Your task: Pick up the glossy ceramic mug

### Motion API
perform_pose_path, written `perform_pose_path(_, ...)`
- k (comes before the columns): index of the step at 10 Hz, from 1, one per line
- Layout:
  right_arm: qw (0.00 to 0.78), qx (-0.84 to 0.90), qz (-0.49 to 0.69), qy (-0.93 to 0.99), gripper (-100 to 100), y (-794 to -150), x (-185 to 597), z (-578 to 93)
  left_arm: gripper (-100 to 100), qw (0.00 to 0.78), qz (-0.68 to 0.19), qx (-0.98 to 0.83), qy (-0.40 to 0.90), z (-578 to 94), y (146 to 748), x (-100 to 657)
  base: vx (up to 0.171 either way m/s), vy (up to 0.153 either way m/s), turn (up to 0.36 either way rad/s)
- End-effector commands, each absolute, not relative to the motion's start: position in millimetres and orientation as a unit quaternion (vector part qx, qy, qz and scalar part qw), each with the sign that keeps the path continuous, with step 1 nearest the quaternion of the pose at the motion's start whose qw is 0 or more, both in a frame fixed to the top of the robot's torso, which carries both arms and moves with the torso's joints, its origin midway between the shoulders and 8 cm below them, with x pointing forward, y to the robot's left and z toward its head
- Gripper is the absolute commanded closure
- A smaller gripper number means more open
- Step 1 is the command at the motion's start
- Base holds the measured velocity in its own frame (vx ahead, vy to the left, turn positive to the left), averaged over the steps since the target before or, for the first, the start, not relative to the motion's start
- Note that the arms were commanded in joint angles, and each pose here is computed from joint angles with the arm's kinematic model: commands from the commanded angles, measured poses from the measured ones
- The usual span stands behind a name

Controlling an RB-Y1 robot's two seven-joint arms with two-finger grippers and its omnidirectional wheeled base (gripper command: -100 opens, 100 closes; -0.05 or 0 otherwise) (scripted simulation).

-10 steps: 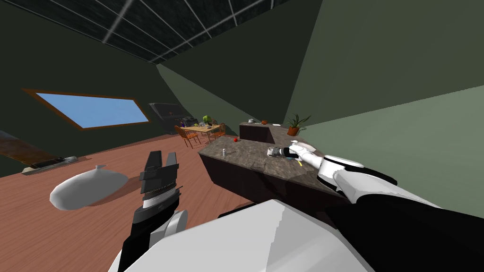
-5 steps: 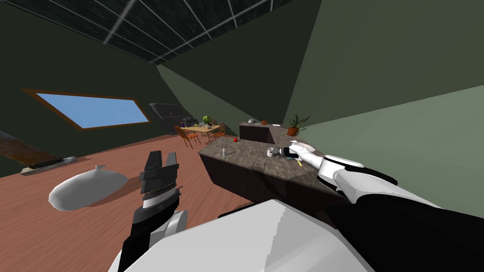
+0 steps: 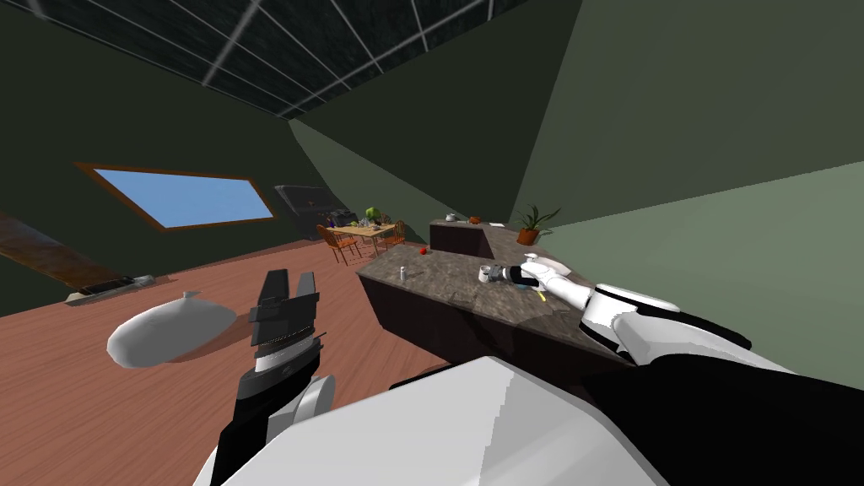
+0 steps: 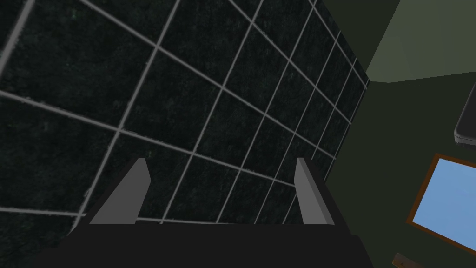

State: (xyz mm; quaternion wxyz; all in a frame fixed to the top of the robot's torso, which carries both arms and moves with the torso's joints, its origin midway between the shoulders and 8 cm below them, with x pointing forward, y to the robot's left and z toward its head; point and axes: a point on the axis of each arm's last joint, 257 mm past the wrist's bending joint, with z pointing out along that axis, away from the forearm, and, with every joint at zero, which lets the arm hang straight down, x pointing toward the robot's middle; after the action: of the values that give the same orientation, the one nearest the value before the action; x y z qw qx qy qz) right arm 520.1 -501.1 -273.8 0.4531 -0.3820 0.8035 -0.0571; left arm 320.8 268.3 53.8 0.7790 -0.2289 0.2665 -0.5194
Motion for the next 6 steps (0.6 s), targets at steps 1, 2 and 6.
perform_pose_path(1,0.455,-0.381,-0.055,0.803,100,-502.6,512.2,-273.3,0,0.779,-0.519,-0.229,0.266,53.8,268.3,320.8,0.021,0.010,0.037)
perform_pose_path(2,0.452,-0.372,-0.055,0.809,100,-510.0,503.7,-279.4,0,0.779,-0.519,-0.229,0.266,53.8,268.3,320.8,0.023,0.006,0.038)
perform_pose_path(6,0.451,-0.366,-0.055,0.812,100,-517.3,488.5,-282.2,0,0.779,-0.519,-0.229,0.267,53.8,268.3,320.8,0.016,0.005,0.020)
